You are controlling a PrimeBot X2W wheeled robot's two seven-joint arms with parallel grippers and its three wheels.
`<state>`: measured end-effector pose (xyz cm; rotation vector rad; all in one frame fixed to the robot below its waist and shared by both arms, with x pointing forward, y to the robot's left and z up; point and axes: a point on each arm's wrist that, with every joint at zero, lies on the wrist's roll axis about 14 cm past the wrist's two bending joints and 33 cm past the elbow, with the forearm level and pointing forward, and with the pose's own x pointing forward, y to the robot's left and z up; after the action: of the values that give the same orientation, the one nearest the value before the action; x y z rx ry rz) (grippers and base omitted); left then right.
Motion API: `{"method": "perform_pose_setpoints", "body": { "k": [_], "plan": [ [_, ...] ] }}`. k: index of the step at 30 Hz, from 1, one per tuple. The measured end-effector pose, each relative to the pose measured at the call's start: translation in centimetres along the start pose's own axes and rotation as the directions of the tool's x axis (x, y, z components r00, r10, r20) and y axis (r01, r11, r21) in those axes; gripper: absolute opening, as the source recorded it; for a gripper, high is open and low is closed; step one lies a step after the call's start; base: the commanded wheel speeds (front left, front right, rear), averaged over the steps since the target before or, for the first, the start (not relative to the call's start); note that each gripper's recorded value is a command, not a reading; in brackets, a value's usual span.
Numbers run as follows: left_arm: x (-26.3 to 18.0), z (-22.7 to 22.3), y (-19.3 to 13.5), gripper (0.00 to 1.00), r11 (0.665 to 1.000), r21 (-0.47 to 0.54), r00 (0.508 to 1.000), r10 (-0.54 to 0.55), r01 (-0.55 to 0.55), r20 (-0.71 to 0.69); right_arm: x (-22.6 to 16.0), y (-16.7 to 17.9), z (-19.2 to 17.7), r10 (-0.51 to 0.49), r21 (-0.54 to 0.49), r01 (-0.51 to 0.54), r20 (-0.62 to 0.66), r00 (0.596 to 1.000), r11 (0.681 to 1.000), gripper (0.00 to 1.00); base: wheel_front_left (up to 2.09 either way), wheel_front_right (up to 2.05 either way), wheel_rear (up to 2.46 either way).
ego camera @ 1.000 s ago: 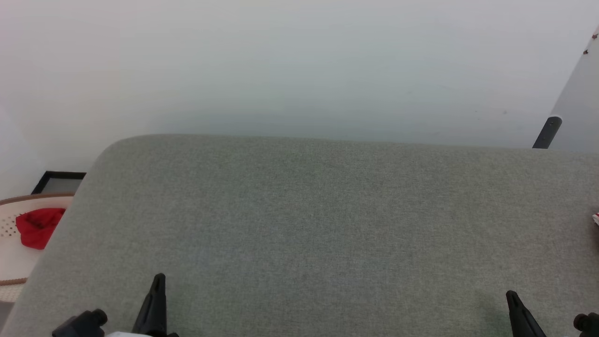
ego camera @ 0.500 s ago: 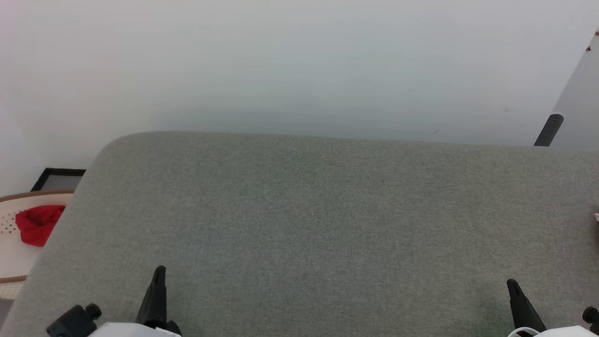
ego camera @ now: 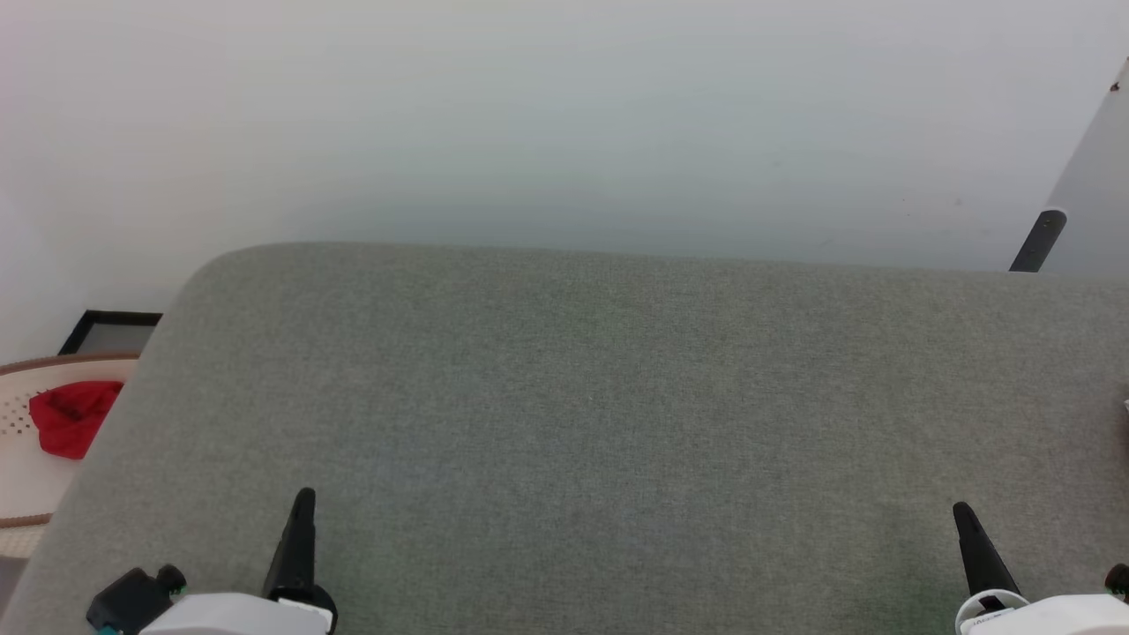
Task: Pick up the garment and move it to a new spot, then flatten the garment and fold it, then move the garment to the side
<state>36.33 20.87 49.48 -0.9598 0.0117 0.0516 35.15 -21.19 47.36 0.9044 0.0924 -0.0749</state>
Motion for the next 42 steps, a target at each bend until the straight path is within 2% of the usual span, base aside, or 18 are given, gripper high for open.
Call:
{"method": "perform_pose_setpoints", "body": {
  "k": [20,42],
  "plan": [
    [0.8,-0.2,-0.3,0.00,0.979,-0.205,1.000,0.000,-0.002,-0.013,1.1,1.1,0.4,0.024,0.219,-0.026,0.011,1.000,0.975,0.00,0.00,0.00,0.00],
    [1.6,-0.2,-0.8,0.00,0.923,-0.384,1.000,-0.015,0.007,-0.018,2.1,2.2,0.7,0.056,0.414,-0.060,0.022,0.998,0.908,0.00,0.00,0.00,0.00]
  ]
}}
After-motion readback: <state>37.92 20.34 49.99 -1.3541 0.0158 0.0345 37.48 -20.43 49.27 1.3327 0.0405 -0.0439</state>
